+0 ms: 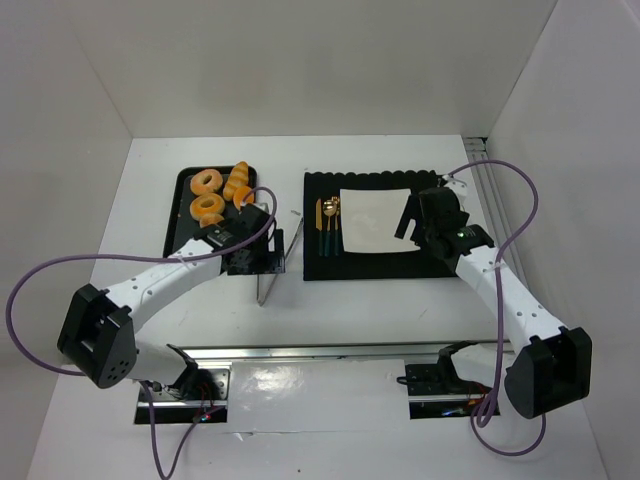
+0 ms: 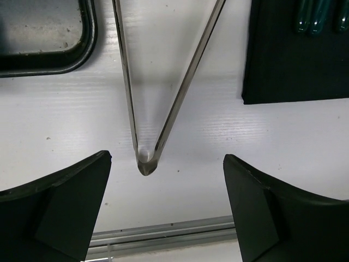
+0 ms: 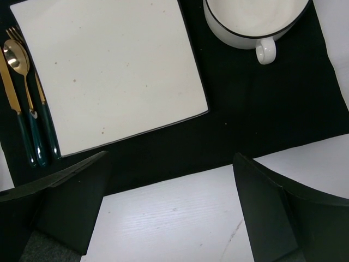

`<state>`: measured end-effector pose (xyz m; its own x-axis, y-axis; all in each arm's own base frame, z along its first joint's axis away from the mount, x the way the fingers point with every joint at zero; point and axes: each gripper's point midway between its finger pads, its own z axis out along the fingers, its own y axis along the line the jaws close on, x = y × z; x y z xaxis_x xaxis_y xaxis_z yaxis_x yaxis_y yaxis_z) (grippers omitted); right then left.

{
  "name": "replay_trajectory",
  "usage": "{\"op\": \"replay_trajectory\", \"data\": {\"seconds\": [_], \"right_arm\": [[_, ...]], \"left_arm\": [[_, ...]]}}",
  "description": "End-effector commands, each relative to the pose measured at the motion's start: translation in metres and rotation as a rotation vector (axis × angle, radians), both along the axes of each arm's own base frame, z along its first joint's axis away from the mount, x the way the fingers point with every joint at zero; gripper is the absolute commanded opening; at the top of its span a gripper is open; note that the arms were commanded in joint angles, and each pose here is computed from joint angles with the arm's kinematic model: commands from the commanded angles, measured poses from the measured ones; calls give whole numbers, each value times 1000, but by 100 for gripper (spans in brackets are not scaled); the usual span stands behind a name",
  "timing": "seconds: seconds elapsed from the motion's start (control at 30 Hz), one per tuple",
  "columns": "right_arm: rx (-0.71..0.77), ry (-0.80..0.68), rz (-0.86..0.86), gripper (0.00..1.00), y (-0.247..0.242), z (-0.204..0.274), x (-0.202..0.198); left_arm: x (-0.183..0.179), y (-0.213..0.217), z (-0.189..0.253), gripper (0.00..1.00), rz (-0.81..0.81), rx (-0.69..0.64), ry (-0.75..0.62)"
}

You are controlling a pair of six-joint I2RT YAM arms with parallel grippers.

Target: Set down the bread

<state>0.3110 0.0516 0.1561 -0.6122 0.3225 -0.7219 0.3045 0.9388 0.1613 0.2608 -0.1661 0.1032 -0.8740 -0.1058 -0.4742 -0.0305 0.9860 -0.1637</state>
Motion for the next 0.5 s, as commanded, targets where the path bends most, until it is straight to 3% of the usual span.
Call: {"op": "replay_trajectory", "data": {"seconds": [0.0,0.47], "right_arm": [[8,-28,23,100,1,7,5],[-20,-18,53,100,4,11,2]], "left_arm": [[5,6,1,97,48,22,-25],[-10,6,-44,91,53,81,48]]}}
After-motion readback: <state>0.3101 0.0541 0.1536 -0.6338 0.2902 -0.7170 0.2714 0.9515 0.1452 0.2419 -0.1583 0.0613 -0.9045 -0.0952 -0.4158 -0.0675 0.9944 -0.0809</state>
